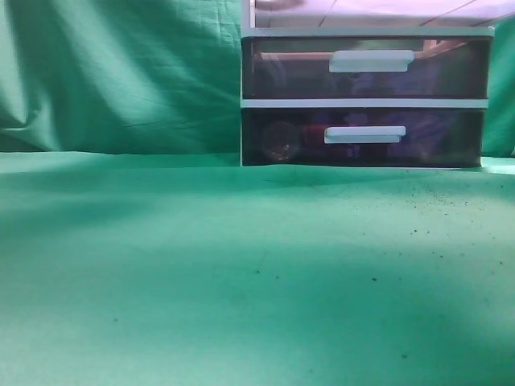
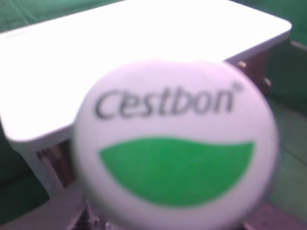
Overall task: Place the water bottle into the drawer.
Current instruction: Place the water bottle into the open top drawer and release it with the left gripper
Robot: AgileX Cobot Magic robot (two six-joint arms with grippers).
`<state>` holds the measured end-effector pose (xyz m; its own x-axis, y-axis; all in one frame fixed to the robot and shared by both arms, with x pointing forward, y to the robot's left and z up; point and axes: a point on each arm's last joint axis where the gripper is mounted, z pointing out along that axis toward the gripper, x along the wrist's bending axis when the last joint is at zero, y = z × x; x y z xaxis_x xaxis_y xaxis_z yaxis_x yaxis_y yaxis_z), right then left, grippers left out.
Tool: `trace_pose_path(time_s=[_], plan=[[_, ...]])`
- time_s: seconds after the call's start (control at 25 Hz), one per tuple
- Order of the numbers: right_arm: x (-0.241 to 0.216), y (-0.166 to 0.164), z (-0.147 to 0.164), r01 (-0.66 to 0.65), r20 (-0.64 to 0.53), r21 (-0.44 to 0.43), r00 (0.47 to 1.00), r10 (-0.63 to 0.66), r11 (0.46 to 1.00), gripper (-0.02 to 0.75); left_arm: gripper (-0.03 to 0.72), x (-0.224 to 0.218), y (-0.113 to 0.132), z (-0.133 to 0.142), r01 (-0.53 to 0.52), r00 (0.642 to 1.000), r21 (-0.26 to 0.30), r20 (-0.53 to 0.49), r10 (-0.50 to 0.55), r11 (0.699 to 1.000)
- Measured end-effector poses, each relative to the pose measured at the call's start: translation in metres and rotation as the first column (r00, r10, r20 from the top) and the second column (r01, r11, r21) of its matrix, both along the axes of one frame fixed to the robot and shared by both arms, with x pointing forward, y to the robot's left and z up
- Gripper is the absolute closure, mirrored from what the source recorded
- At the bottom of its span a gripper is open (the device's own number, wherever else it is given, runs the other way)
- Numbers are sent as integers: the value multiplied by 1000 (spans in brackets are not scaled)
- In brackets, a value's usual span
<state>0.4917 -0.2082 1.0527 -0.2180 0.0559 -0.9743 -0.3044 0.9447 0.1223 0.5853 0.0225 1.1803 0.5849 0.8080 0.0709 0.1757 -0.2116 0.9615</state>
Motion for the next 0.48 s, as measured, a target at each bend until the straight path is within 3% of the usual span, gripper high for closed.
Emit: trace_pose_path(time_s=[0.12, 0.28, 0.4, 0.48], plan=[[0, 0, 0, 0, 1, -2, 1000, 0, 1000, 647, 356, 7, -5, -17, -7, 999, 45, -42, 9, 999], [0, 0, 0, -2, -2, -9, 1000, 2, 1000, 647, 356, 8, -5, -20, -16, 998, 63, -63, 20, 998], [0, 0, -1, -2, -5, -12, 1000, 2, 1000, 647, 223, 8, -4, -20, -18, 996, 62, -81, 23, 998], [0, 0, -1, -2, -7, -13, 1000, 2, 1000, 647, 96, 8, -5, -19, -16, 997, 52, -73, 19, 999]])
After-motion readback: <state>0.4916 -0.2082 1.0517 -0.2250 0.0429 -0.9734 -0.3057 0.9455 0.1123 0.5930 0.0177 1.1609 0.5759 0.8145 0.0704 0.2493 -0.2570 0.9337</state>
